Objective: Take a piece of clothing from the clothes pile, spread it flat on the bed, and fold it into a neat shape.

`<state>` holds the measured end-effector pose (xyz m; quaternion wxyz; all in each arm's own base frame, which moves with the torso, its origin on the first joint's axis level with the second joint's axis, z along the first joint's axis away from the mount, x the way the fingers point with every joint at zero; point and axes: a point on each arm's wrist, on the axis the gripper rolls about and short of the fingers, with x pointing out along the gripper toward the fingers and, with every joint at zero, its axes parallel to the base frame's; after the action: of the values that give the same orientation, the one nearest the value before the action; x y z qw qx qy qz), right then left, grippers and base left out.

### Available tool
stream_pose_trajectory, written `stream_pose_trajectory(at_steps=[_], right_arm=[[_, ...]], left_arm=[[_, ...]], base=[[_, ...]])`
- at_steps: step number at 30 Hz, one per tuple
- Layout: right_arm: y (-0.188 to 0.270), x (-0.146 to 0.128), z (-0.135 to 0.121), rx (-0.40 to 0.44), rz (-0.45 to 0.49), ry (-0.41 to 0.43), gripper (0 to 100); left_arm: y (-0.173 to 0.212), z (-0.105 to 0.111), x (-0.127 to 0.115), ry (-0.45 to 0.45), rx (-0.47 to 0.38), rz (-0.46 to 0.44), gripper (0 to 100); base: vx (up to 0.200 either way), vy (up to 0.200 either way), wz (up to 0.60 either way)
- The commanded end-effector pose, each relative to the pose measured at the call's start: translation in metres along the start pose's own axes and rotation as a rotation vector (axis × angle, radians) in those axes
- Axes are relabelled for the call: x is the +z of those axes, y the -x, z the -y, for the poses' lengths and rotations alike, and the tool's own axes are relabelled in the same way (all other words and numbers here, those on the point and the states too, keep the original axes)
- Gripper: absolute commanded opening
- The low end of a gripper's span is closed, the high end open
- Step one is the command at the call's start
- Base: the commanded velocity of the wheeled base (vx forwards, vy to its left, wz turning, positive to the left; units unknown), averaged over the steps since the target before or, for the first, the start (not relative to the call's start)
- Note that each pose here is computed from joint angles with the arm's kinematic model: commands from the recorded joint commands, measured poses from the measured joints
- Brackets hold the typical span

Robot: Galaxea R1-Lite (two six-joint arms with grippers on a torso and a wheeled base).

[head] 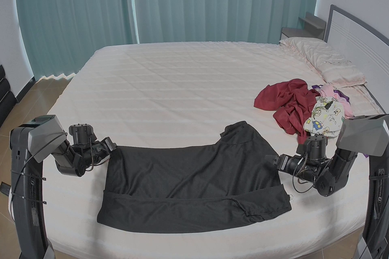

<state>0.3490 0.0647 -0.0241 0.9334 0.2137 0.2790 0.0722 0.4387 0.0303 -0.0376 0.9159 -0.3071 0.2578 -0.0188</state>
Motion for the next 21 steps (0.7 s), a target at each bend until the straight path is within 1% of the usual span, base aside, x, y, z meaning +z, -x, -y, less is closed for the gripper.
stream_pose_trajectory(at_steps=[1, 6, 10, 11, 13, 15, 17, 19, 21], right_arm=[[-0.025, 0.031, -0.014, 0.013, 0.056, 0.006, 100], [-0.055, 0.05, -0.023, 0.008, 0.062, 0.01, 100], [-0.067, 0.052, -0.022, -0.002, 0.055, 0.015, 100], [-0.08, 0.054, -0.021, -0.012, 0.043, 0.034, 100], [-0.084, 0.056, -0.02, -0.012, 0.043, 0.05, 100], [-0.096, 0.055, -0.017, -0.008, 0.031, 0.109, 100], [-0.108, 0.052, -0.014, -0.003, 0.036, 0.145, 100], [-0.114, 0.053, -0.015, 0.002, 0.037, 0.159, 100], [-0.119, 0.052, -0.017, -0.003, 0.015, 0.162, 100]], left_arm=[[0.0, 0.004, 0.002, 0.024, -0.019, 0.055, 0], [0.005, 0.001, -0.006, 0.032, -0.007, 0.031, 0], [0.006, 0.0, -0.009, 0.037, -0.006, 0.014, 0], [0.006, -0.001, -0.011, 0.039, -0.005, 0.007, 0], [0.006, -0.001, -0.011, 0.04, -0.005, 0.006, 0], [0.008, -0.002, -0.016, 0.059, 0.002, -0.01, 0], [0.01, -0.001, -0.019, 0.069, 0.003, -0.017, 0], [0.011, -0.001, -0.018, 0.071, 0.0, -0.014, 0], [0.01, -0.001, -0.019, 0.071, 0.0, -0.014, 0]], base=[[0.0, 0.0, 0.0], [0.0, 0.0, 0.0], [0.0, 0.0, 0.0], [0.0, 0.0, 0.0], [0.0, 0.0, 0.0], [0.0, 0.0, 0.0], [0.0, 0.0, 0.0], [0.0, 0.0, 0.0], [0.0, 0.0, 0.0]])
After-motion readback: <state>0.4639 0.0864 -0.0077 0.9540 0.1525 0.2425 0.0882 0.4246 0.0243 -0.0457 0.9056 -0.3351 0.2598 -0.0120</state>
